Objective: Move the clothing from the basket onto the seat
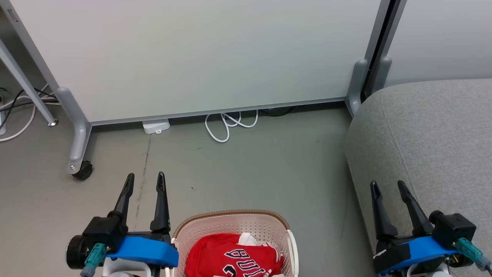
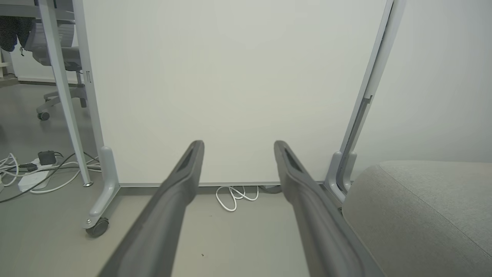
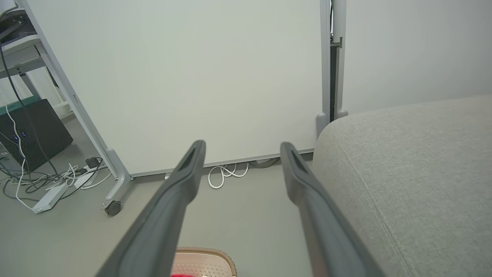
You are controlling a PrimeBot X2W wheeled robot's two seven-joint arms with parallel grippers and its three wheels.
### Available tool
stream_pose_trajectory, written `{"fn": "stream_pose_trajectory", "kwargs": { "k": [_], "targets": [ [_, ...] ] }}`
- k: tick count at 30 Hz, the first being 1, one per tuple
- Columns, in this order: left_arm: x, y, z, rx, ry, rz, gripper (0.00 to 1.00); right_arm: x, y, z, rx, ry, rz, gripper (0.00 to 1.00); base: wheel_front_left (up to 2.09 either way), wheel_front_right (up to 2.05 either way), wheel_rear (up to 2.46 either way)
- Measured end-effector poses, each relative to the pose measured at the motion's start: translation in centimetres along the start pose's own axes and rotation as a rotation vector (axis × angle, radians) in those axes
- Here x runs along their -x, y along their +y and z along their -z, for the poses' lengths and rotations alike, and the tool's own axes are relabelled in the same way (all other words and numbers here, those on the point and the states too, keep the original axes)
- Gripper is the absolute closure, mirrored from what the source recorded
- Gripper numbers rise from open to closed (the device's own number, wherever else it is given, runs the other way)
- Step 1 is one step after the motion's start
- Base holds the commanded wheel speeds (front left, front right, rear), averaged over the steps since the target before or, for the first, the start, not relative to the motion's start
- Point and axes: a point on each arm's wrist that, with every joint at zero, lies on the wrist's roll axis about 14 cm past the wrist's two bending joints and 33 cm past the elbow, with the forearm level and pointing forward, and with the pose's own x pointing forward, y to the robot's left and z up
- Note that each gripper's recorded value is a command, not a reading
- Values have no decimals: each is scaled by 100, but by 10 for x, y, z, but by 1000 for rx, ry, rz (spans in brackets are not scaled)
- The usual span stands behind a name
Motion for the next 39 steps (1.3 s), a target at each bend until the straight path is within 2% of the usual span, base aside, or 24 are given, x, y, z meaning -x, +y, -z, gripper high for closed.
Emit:
{"fn": "stream_pose_trajectory", "kwargs": {
  "k": [22,39],
  "targets": [
    [4,-3,7,-120,2,41,0,0,9,4,135,-1,-49,0,0,0,0],
    [6,-2,11,-101,15,39,0,0,10,7,131,6,-51,0,0,0,0]
  ]
}}
